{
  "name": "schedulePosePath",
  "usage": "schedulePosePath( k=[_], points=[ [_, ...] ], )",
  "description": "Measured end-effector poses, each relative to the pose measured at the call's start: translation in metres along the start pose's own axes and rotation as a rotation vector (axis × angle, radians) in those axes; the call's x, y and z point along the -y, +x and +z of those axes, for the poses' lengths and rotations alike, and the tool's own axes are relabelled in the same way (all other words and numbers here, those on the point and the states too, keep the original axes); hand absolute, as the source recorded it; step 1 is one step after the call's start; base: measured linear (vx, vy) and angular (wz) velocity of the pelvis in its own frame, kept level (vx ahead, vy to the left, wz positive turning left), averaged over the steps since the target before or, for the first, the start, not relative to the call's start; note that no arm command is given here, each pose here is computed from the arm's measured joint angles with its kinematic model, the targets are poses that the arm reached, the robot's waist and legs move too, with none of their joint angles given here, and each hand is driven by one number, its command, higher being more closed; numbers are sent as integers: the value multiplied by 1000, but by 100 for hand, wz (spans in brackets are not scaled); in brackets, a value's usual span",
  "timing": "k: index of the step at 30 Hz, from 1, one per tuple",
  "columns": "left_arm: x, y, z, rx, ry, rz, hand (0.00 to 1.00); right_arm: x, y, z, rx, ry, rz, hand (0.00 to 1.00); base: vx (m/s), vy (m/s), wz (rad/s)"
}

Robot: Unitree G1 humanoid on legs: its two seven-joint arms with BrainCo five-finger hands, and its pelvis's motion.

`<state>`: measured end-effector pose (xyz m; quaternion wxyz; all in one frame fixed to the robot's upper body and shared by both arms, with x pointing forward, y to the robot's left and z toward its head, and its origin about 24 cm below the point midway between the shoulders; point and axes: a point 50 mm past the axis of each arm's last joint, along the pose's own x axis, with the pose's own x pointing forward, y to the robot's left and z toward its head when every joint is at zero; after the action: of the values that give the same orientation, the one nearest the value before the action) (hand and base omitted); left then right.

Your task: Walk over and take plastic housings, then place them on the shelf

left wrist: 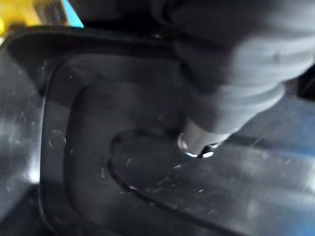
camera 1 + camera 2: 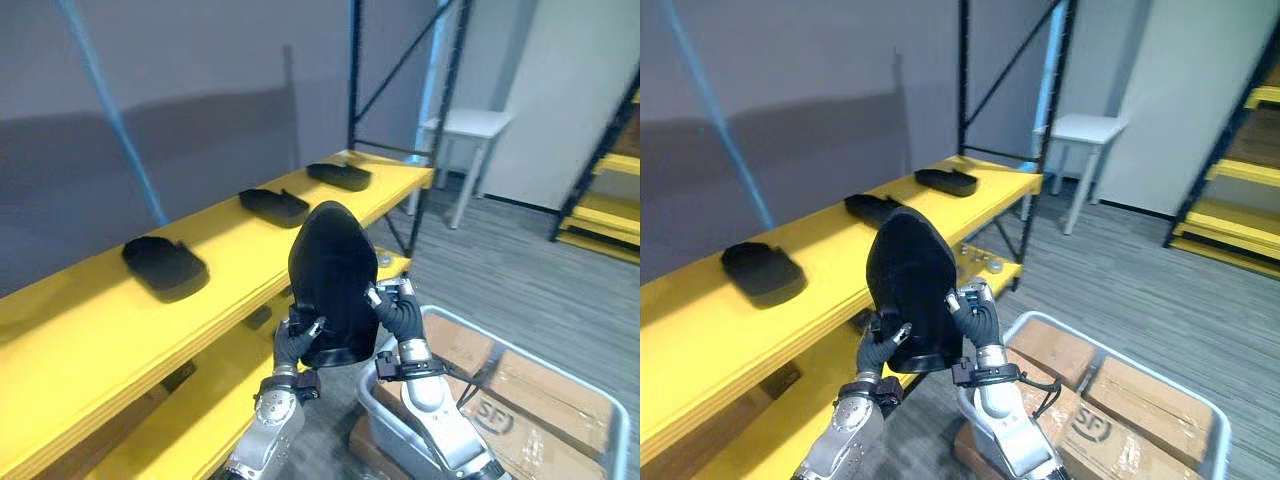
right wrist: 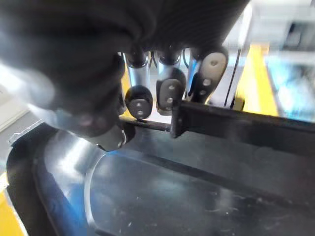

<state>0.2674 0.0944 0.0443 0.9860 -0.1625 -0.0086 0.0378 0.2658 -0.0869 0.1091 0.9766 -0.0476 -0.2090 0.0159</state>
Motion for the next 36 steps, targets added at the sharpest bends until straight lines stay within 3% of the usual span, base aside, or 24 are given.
schedulePosePath(
  k=[5,17,18,23,30,36],
  points=[
    [-29,-19,12,65,-41,120,100,-27,3,-5,-35,81,87,100,191,217,132],
    [-59,-34,65,318,259,147,100,-66,14,-2,-72,222,220,100,208,141,115],
    [-61,-34,66,320,270,142,100,-66,14,-3,-76,224,225,0,115,-76,86],
    [-72,-29,71,319,296,130,100,-63,9,-11,-111,230,246,0,102,-149,68],
    [-133,-10,72,225,242,299,100,-53,11,2,-74,320,267,0,89,-83,-14],
    [-130,35,87,214,127,257,100,-29,16,5,-47,303,215,0,12,1,-9]
  ],
)
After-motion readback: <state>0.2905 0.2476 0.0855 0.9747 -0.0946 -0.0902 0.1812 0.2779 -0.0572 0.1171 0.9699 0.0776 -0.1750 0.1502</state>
